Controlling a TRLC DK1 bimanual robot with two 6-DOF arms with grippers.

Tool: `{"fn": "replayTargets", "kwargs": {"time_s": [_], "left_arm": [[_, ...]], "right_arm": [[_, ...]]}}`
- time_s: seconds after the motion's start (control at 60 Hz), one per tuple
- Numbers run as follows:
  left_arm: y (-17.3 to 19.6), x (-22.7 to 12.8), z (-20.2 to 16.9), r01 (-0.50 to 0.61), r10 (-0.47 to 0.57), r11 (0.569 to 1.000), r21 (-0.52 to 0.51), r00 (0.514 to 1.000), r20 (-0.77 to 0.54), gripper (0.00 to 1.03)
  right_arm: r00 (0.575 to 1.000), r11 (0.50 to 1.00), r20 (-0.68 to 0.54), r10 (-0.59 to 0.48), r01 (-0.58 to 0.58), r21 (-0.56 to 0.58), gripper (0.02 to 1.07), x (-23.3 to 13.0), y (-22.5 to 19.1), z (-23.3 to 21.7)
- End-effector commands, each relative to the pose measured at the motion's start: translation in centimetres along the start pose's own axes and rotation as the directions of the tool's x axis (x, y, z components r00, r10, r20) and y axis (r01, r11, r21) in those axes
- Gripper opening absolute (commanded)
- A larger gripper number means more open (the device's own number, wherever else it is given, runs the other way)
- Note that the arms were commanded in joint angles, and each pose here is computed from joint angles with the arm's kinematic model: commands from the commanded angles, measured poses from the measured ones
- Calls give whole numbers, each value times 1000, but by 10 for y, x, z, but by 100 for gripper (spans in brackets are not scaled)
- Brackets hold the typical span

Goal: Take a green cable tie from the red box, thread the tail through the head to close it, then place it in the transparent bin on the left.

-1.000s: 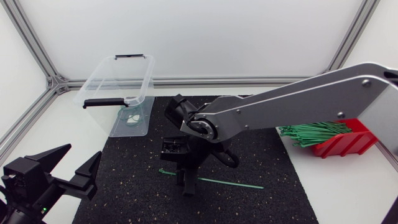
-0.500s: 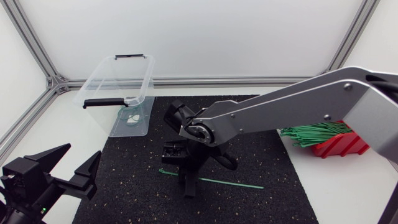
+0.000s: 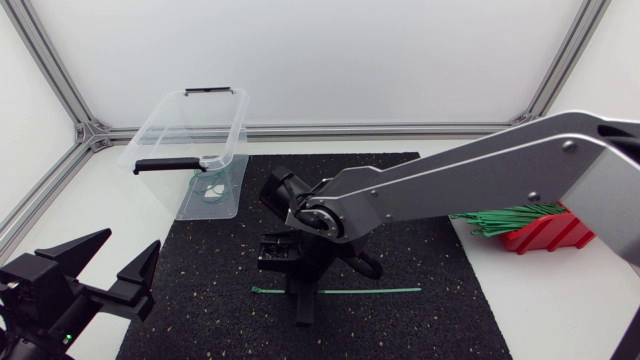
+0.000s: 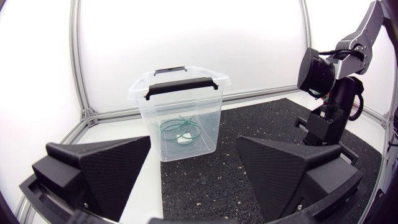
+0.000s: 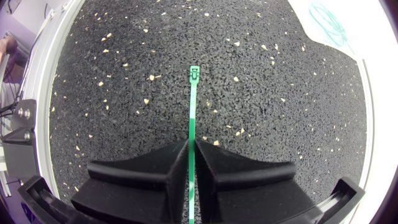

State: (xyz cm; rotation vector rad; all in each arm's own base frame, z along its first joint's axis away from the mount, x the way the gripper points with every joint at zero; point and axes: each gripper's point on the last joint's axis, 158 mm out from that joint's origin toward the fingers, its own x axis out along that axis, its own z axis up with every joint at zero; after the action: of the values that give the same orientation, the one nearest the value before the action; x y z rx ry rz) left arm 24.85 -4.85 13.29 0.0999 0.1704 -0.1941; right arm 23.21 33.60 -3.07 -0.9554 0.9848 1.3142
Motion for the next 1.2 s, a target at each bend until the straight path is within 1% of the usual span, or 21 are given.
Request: {"fn": "replayTargets", "kwargs": {"time_s": [0.0, 0.083, 0.617, 0.7, 0.8, 0.95, 1.183], "left_arm": [[-3, 2, -17, 10, -9, 1000, 20, 999, -39, 96], [-3, 2, -16, 9, -9, 1000, 20, 999, -36, 96], [-2, 1, -14, 6, -6, 1000, 20, 1000, -21, 96], [-2, 1, -14, 6, -6, 1000, 20, 1000, -21, 96], [-2, 1, -15, 6, -6, 1000, 20, 1000, -22, 96], [-2, 1, -13, 6, -6, 1000, 20, 1000, -19, 96], [-2, 1, -12, 6, -6, 1000, 20, 1000, -19, 96]], "right_arm": [[992, 997, -98, 74, -73, 10, 9, 19, 30, -31], [993, 997, -96, 74, -74, 6, 8, 15, 35, -30], [993, 997, -89, 77, -79, -20, 8, 4, 61, -30], [997, 999, -67, 42, -43, -21, 8, 1, 55, -25], [1000, 1000, -19, 7, -7, -18, 8, -13, 45, -14], [1000, 1000, 22, -22, 22, -14, 8, -30, 37, -4], [996, 998, 66, -68, 67, 17, 8, -52, 18, -2]]}}
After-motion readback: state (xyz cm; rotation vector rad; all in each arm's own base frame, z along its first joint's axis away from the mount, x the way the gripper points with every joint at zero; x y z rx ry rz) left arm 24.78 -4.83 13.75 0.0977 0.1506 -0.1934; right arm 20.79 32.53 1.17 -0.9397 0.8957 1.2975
